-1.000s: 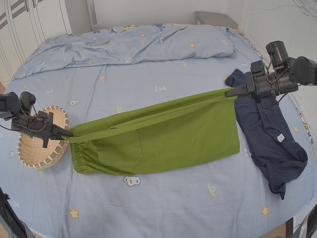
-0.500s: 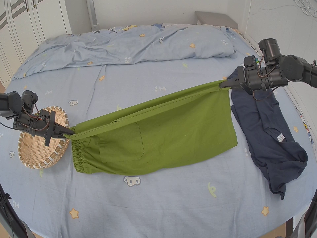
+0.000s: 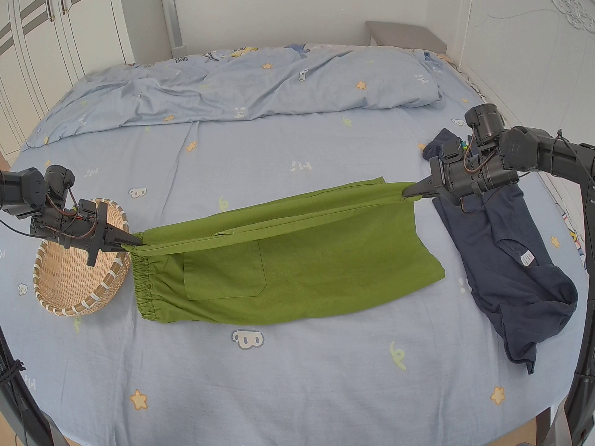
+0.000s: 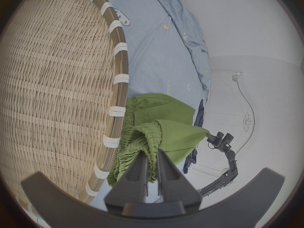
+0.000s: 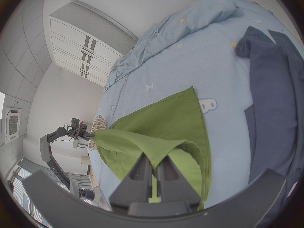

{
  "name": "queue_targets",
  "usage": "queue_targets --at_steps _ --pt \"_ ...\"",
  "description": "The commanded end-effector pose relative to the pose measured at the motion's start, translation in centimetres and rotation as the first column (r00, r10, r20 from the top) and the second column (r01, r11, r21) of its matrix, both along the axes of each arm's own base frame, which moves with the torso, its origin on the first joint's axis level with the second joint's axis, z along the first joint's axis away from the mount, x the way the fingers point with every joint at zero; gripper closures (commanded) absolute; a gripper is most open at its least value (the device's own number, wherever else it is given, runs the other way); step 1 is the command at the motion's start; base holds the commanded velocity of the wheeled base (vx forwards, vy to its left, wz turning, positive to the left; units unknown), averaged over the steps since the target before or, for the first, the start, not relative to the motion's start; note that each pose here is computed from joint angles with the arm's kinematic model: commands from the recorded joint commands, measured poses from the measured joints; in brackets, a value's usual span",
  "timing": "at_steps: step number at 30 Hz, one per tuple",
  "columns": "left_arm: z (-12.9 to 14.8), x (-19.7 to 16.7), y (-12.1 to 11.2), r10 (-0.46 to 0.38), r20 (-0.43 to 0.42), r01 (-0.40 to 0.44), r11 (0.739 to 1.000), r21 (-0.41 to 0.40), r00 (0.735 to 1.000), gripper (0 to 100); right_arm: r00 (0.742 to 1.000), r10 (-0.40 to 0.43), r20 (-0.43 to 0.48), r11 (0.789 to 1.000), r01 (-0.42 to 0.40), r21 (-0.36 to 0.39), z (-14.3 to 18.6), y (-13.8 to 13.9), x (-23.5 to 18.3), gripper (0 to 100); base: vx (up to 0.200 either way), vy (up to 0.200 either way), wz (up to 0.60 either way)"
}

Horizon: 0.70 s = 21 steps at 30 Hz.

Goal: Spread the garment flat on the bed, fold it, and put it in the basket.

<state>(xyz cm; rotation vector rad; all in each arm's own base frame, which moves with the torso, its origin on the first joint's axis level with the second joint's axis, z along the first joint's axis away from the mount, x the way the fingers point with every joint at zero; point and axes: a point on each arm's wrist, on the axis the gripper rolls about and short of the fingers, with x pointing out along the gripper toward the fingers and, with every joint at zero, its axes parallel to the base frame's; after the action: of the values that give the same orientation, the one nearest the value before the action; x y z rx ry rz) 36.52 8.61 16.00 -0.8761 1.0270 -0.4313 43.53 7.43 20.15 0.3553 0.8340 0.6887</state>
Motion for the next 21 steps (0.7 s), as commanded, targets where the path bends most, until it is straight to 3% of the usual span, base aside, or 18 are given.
queue_targets --at_steps 1,5,8,9,11,21 --pt "-0.3 0.2 0.1 -0.001 -0.003 0.001 1.0 -0.001 1.0 100 1.0 0.001 -0.013 1.0 -0.001 -0.004 -0.8 -0.2 0.4 100 0.0 0.0 0.0" --pt "-0.3 0.2 0.0 -0.006 -0.003 0.006 1.0 -0.003 1.0 100 1.0 0.016 0.021 1.0 -0.016 -0.017 -0.5 -0.2 0.3 100 0.0 0.0 0.0" --pt "-0.3 0.0 0.0 -0.007 -0.001 0.007 1.0 0.0 1.0 100 0.988 0.028 0.155 0.999 -0.025 -0.019 1.2 -0.1 0.5 100 0.0 0.0 0.0" --pt "-0.2 0.0 0.0 -0.007 -0.001 0.007 1.0 0.0 1.0 100 0.973 0.026 0.231 1.0 -0.024 -0.01 2.5 -0.1 0.4 100 0.0 0.0 0.0" --pt "-0.2 -0.1 -0.1 -0.006 -0.001 0.006 1.0 0.0 1.0 100 0.96 0.023 0.28 1.0 -0.025 0.001 2.6 0.0 0.2 100 0.0 0.0 0.0" --pt "-0.2 0.0 -0.2 -0.012 -0.001 0.012 1.0 0.0 1.0 100 0.958 -0.006 0.286 1.0 -0.001 0.022 1.7 -0.3 0.5 100 0.0 0.0 0.0"
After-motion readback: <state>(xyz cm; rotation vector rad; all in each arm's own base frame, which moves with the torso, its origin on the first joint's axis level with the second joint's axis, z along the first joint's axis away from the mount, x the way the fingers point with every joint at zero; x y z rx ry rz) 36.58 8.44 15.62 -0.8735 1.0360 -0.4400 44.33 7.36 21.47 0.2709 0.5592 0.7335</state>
